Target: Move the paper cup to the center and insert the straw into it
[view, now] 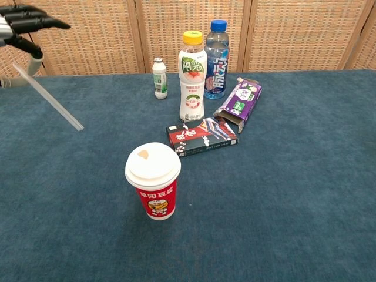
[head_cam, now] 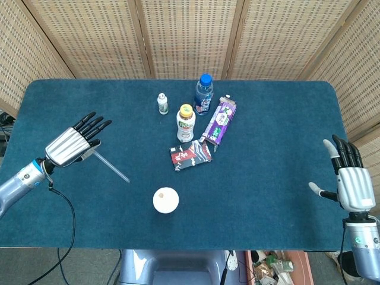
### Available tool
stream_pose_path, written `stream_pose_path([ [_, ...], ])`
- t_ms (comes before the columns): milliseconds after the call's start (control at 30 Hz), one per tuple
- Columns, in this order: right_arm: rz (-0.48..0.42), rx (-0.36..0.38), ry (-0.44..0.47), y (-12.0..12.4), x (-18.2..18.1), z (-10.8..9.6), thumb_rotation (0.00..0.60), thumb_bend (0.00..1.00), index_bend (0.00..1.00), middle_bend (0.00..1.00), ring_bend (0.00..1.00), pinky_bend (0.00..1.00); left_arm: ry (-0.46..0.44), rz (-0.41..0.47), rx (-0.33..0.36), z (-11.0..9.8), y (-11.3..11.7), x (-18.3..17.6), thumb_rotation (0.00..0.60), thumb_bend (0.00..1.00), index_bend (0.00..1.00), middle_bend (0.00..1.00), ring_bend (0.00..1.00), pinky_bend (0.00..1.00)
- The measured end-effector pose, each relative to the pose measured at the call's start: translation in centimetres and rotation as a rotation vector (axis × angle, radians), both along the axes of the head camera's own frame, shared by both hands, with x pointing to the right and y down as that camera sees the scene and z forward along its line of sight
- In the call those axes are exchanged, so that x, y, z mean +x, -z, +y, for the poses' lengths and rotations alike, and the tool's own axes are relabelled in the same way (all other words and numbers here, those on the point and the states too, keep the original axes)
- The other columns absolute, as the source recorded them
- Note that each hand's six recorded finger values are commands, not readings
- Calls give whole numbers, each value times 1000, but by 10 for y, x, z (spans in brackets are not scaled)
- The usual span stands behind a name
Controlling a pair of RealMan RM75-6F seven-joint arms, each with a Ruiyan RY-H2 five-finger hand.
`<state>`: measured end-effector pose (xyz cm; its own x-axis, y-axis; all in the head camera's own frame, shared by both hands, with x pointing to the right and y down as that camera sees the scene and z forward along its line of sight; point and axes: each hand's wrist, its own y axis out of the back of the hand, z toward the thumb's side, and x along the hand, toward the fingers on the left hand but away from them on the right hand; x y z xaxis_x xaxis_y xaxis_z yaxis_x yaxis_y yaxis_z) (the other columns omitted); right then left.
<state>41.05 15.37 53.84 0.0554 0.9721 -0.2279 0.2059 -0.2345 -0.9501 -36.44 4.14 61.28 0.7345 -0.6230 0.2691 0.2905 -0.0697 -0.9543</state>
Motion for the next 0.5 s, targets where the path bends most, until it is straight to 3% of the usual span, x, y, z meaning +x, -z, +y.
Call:
stream_pose_path([
  [500,-46,15,-11,9,5,0,600,0,0,0,0,0,-392,-125,445,7,113,113,600,367,611,0,0,0],
])
